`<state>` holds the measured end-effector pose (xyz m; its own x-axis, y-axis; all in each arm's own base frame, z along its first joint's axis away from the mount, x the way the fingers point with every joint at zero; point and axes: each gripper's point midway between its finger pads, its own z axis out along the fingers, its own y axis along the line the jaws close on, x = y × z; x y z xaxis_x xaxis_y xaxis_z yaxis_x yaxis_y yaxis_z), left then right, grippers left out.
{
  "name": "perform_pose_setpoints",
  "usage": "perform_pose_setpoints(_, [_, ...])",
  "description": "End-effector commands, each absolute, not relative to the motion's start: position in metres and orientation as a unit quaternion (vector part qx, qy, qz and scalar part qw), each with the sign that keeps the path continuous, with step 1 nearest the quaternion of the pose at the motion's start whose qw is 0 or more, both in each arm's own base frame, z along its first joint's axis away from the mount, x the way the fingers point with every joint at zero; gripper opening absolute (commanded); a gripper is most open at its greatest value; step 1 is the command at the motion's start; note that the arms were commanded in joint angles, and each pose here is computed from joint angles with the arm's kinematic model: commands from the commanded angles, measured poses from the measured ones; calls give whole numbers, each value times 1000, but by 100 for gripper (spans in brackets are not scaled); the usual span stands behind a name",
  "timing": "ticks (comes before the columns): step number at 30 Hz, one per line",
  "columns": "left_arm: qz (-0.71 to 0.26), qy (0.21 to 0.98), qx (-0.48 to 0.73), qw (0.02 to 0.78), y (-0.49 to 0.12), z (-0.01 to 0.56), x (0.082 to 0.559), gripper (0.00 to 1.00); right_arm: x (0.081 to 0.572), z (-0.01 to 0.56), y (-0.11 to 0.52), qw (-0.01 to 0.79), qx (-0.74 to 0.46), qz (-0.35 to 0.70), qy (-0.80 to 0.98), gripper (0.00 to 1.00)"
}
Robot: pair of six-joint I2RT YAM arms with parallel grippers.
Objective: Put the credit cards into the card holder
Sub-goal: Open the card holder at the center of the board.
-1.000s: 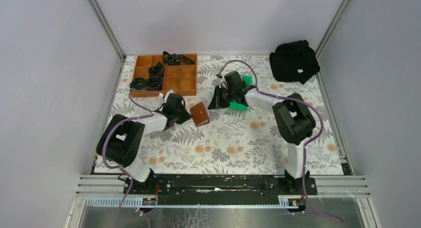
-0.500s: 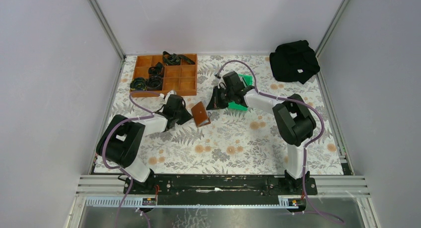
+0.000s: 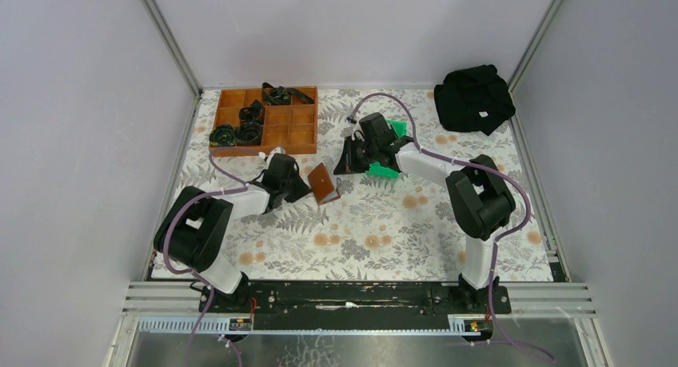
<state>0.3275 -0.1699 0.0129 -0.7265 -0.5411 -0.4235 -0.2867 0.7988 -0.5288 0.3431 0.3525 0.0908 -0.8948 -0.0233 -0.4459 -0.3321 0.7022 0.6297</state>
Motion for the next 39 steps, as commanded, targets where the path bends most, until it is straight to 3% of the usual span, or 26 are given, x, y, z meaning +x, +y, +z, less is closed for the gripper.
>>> perform_pose_setpoints(1, [-159,941,-224,199,-154,-29,271,18,345,117,358,234,-114,384,886,0])
perform_pose_setpoints(23, [-174,938,-224,197,-164,-29,265,18,321,105,381,216,-130,395,883,0])
perform_pose_setpoints(39, [-225,937,-193,186,-180,-27,253,18,306,88,401,228,-172,345,894,0])
